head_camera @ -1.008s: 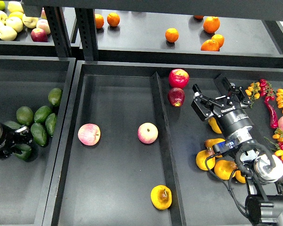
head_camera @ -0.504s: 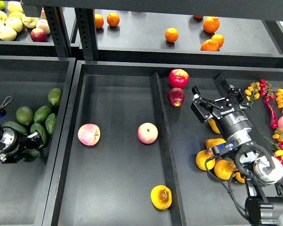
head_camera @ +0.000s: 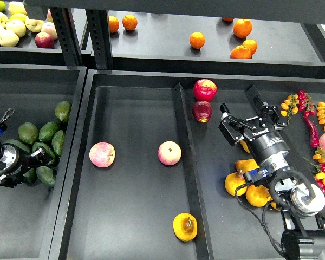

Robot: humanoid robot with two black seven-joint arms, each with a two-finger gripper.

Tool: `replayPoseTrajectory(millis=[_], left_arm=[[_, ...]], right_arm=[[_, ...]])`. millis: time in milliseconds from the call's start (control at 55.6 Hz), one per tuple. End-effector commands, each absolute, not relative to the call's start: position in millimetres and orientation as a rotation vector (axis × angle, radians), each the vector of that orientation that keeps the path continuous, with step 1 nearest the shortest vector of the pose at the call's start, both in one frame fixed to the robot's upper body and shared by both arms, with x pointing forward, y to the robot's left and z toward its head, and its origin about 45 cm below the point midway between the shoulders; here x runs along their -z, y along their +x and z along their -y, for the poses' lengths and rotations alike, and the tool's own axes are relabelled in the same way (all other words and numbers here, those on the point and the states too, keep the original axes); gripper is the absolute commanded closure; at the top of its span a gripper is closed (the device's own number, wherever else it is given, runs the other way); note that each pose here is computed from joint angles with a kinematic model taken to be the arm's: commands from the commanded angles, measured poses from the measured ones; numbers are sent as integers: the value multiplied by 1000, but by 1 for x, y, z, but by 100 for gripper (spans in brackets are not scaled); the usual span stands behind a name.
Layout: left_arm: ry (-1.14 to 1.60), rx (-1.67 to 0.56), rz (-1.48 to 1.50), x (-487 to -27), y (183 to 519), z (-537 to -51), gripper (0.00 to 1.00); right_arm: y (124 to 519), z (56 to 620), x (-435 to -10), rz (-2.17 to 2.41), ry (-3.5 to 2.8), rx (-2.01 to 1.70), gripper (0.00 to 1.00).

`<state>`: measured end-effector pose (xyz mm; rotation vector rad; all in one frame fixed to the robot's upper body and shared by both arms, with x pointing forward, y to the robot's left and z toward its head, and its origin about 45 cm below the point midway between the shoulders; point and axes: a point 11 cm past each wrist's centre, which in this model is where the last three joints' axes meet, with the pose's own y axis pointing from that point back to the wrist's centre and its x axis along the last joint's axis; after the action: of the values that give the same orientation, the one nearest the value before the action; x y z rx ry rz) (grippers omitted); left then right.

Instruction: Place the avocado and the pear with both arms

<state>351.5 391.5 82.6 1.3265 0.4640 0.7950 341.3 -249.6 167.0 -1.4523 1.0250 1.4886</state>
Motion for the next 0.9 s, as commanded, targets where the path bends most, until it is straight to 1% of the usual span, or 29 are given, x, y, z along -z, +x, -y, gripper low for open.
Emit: replayPoseTrajectory(millis=[0,180,198,306,522,756,882], left_arm=[[1244,-872,-465,-103,368,-398,1],[1079,-1010,-511,-132,383,-418,1],[993,-1051,-546,-141,387,-421,1],[839,-1099,-623,-151,391,-422,1],[488,-1139,-819,-145,383,-411,1],[246,-1146,-919,-138,378,-398,1],[57,-1159,-1010,-128,371,-393,1]], right_arm=[[341,249,-167,-1024,-1453,-1491,0],[340,250,-165,-1027,-1451,-1493,0],[339,249,-164,-1029,-1449,-1496,0],[336,250,-161,-1028,-1450,-1492,0],[327,249,-149,-1044,-1436,-1523,0],[323,249,-140,-1059,-1423,-1544,0],[321,249,-137,-1064,-1419,-1553,0]])
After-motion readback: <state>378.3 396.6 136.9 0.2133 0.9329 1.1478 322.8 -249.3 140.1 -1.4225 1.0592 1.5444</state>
